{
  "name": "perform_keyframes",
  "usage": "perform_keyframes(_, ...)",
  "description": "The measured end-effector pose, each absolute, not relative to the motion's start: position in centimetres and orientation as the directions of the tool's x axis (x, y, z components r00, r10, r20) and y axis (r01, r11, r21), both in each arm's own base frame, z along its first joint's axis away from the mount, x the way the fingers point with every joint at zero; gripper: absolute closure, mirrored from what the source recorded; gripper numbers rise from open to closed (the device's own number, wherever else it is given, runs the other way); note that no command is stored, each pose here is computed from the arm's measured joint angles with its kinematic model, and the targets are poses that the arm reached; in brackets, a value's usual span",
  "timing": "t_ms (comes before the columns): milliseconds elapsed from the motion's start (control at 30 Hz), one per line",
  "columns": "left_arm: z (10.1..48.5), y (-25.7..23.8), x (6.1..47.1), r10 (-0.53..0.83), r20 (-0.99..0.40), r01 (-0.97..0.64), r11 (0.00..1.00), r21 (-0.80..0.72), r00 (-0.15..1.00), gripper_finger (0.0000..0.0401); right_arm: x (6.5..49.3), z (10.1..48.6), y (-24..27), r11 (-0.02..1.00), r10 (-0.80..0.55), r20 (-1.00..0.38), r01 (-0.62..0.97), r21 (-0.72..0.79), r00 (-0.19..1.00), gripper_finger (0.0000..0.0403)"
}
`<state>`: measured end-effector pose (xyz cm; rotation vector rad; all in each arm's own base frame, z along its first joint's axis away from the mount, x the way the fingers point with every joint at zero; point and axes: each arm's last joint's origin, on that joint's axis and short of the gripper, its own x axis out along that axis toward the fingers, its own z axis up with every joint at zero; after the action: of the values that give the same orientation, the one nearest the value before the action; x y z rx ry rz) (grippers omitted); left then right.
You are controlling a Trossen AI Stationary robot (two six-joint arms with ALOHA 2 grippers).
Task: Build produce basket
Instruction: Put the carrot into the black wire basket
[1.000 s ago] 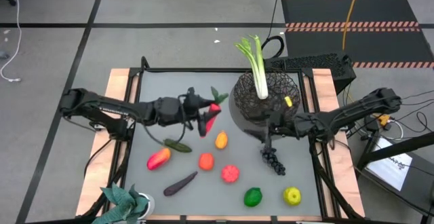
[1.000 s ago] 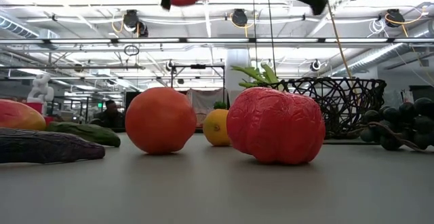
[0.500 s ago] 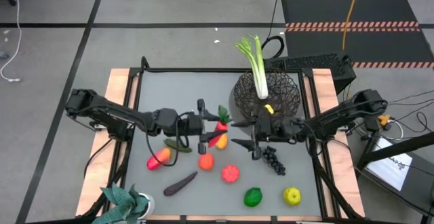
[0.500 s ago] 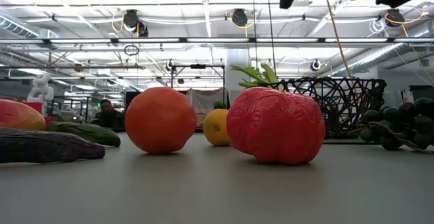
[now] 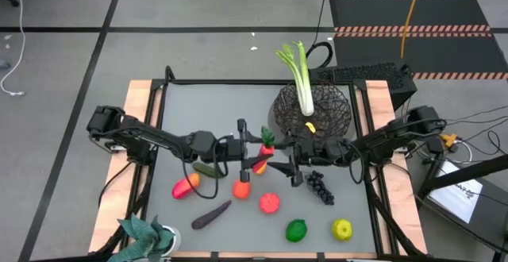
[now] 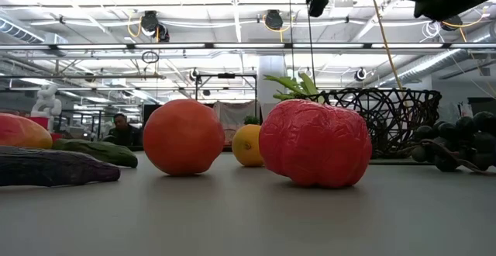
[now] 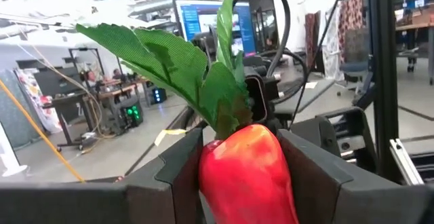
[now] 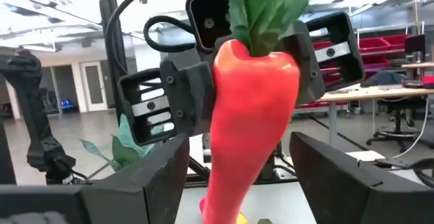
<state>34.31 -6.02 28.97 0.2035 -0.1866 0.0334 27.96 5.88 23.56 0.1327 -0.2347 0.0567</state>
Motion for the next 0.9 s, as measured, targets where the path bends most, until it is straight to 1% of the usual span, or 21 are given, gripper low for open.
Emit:
perform_keyframes(167,28.42,-6.01,34.67,0.017,0.182,-0.057,0.974,0.219,0.983,0.0219,28.18,23.35,5.53,0.987,0.027,0.236,-0.063,0.147,0.971,0.0180)
perform_keyframes(400,28.63,-5.84,34.63,0.022,0.197,-0.061,0.979,0.194,0.980,0.0219,28.15,23.51,5.43,0.988,0.022,0.252,-0.059,0.140,0.968,0.0252)
perform_keyframes(500,28.68,-5.85,34.62,0.021,0.202,-0.060,0.981,0.187,0.979,0.0219,28.14,23.55,5.42,0.989,0.021,0.254,-0.058,0.139,0.967,0.0276)
perform_keyframes(633,28.77,-6.16,34.54,0.017,0.213,-0.052,0.986,0.160,0.977,0.0218,28.14,23.56,5.42,0.990,0.022,0.254,-0.057,0.133,0.967,0.0285)
perform_keyframes(733,28.83,-6.33,34.50,0.018,0.218,-0.046,0.991,0.123,0.976,0.0201,28.16,23.55,5.31,0.991,0.020,0.253,-0.052,0.121,0.967,0.0281)
perform_keyframes(900,29.03,-6.68,34.28,0.010,0.217,-0.033,0.994,0.100,0.976,0.0138,28.22,23.53,5.06,0.992,0.012,0.251,-0.044,0.120,0.968,0.0279)
